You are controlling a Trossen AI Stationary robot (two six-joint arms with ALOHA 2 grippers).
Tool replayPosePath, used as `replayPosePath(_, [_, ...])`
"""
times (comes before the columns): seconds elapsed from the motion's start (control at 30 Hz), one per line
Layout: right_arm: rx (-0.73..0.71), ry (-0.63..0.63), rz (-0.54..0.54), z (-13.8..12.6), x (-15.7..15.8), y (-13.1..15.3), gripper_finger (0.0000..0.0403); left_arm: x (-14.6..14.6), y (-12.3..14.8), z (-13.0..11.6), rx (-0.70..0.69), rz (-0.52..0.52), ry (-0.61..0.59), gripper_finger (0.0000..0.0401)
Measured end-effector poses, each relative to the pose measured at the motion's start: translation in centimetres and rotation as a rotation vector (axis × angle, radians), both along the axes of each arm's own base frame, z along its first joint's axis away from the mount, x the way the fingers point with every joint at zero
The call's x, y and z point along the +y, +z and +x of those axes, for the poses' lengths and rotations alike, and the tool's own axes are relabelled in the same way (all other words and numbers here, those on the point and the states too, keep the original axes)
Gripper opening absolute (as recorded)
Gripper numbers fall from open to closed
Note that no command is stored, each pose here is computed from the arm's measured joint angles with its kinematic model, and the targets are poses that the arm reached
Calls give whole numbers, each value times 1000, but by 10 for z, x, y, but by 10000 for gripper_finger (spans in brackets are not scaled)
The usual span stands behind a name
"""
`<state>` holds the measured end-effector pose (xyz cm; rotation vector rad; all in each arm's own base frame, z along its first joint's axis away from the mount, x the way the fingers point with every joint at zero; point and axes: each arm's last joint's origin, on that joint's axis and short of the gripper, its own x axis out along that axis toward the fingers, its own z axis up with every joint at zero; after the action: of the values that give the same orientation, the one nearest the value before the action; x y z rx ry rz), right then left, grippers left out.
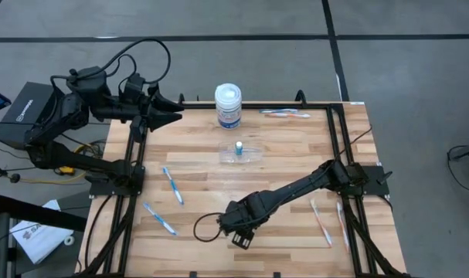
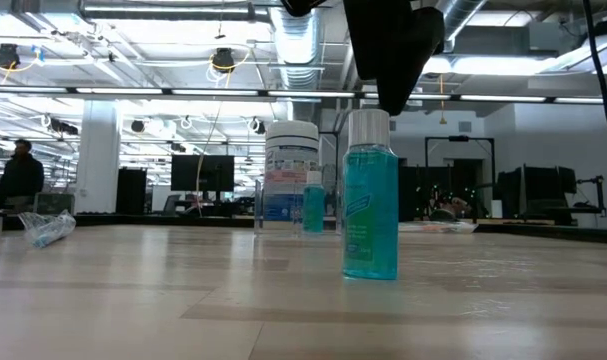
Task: Pick & Place toothbrushing station
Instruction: Put the mouthwash into the transparent organizer
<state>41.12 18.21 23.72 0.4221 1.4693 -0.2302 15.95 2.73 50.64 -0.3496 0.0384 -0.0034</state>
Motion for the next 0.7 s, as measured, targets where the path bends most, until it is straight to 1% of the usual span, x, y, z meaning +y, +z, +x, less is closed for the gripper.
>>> replayPosePath(0.47, [-25,-1,11,5,2,-5,218,0,0,0,0,0,-1,144])
replayPosePath(0.7, [-22,-4,9,7,-3,-6,218,0,0,0,0,0,-1,144])
